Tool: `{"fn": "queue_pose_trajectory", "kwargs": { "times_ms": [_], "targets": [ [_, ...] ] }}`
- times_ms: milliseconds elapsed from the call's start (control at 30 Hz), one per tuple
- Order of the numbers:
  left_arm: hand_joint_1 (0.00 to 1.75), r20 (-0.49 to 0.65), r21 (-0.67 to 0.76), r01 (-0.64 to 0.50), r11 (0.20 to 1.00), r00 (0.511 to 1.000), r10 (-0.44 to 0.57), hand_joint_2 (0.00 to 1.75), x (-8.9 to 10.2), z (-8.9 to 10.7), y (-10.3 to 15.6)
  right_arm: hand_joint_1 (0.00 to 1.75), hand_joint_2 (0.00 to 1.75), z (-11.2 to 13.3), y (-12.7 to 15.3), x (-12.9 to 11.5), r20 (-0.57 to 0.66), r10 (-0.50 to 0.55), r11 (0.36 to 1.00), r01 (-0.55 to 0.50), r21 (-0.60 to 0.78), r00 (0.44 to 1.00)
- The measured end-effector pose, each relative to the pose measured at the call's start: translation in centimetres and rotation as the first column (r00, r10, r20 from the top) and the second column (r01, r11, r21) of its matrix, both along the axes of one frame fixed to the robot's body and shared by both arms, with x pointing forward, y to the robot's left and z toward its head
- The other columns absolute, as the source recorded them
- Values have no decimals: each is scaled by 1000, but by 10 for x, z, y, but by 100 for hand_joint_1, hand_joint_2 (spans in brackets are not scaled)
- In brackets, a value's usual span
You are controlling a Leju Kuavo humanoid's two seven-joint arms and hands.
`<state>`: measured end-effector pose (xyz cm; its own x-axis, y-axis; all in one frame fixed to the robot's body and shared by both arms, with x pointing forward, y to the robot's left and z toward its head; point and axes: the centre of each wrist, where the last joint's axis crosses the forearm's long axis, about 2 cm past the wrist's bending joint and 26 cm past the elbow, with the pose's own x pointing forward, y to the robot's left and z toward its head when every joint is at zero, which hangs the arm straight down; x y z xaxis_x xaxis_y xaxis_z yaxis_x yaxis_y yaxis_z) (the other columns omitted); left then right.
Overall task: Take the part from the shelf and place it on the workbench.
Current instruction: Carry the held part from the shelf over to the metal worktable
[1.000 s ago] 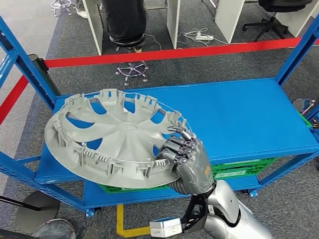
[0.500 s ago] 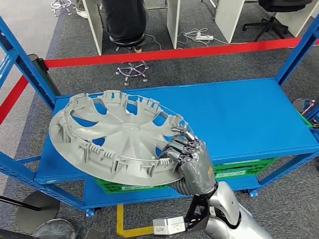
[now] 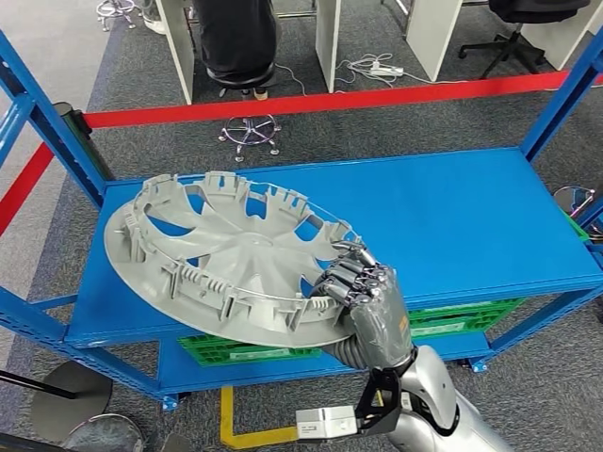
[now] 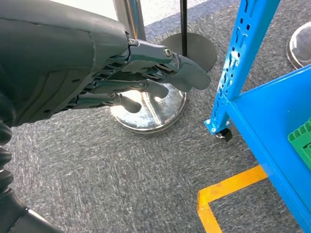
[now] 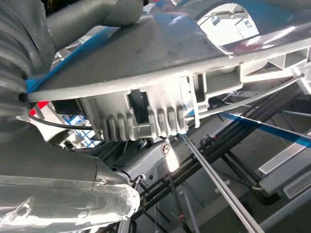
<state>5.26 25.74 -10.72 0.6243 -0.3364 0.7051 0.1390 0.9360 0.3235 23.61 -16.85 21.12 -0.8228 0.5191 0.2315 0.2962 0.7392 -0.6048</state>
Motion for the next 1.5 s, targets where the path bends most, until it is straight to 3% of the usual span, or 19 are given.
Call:
{"fn": "queue_pose_trajectory", "kwargs": {
  "times_ms": [500, 1133, 1500],
  "targets": [
    [0, -1, 0, -1, 1000, 1000, 1, 175, 0, 0, 0, 175, 175, 3, -2, -1, 112, -73, 996, 79, -52, 991],
    [0, -13, 3, -18, 1000, 1000, 18, 175, -3, 0, -2, 175, 175, -3, -3, -4, -105, 19, 999, -16, 29, 994],
    [0, -19, 6, -23, 1000, 1000, 23, 175, -6, -1, -2, 175, 175, -5, -4, -6, -128, 13, 999, -8, 42, 992]
  ]
}}
